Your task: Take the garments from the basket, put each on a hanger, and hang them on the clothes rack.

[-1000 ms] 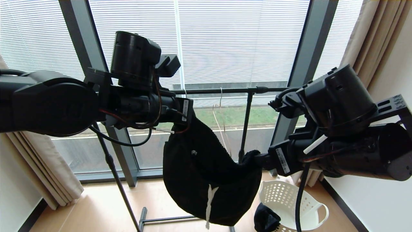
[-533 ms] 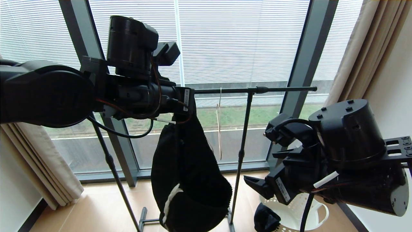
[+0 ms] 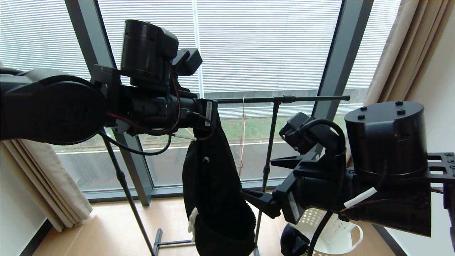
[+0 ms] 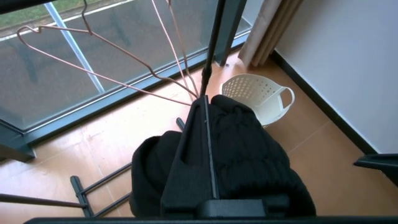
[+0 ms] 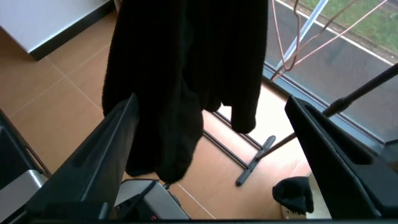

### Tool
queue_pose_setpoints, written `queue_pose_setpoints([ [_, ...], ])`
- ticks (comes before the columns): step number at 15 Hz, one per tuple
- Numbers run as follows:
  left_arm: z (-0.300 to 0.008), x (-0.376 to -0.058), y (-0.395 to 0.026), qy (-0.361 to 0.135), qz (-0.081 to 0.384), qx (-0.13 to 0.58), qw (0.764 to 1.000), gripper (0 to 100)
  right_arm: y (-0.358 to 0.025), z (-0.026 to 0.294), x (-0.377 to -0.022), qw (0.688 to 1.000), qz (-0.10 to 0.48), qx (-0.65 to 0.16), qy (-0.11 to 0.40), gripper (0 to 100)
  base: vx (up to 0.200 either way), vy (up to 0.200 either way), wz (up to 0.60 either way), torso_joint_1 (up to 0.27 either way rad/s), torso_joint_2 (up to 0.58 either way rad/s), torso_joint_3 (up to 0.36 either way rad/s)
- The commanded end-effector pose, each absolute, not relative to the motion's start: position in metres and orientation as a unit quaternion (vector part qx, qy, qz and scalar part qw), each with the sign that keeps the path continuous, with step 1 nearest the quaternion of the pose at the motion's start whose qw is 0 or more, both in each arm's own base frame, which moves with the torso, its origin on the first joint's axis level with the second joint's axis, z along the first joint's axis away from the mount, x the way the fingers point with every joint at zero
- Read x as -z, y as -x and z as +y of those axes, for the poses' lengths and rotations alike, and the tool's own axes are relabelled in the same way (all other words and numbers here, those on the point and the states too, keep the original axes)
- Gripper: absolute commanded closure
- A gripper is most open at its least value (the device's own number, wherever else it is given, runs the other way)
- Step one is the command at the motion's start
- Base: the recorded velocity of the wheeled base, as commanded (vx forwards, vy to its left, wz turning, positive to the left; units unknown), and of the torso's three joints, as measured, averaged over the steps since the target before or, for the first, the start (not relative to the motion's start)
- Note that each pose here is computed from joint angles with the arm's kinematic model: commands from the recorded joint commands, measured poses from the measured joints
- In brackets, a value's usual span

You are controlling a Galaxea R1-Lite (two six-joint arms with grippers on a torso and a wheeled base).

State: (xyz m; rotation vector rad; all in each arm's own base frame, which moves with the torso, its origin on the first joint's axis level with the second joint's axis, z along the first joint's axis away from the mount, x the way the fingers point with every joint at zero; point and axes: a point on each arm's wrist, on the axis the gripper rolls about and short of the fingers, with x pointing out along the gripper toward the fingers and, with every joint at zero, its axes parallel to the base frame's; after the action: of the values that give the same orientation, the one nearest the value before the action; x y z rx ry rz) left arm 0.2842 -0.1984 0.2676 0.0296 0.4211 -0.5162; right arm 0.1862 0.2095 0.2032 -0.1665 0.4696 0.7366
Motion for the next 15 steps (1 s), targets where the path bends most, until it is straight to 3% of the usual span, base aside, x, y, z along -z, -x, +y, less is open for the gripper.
queue_pose_setpoints([
  [1,-0.2,-0.27,-0.281,-0.014,0.203,0.258,0.944,100,-0.195,0.223,-0.186,0.898,0.243,-0.356,0.091,0,0.0,0.0,0.0,0.0,0.0,0.0],
  [11,-0.195,-0.274,-0.275,-0.013,0.2,0.259,0.945,100,-0.21,0.218,-0.157,0.896,0.287,-0.323,0.105,0,0.0,0.0,0.0,0.0,0.0,0.0],
  [12,-0.195,-0.274,-0.275,-0.013,0.2,0.259,0.945,100,-0.21,0.218,-0.153,0.894,0.292,-0.323,0.107,100,0.0,0.0,0.0,0.0,0.0,0.0],
  [15,-0.195,-0.271,-0.274,-0.015,0.205,0.258,0.944,100,-0.212,0.22,-0.148,0.892,0.299,-0.322,0.11,100,0.0,0.0,0.0,0.0,0.0,0.0],
])
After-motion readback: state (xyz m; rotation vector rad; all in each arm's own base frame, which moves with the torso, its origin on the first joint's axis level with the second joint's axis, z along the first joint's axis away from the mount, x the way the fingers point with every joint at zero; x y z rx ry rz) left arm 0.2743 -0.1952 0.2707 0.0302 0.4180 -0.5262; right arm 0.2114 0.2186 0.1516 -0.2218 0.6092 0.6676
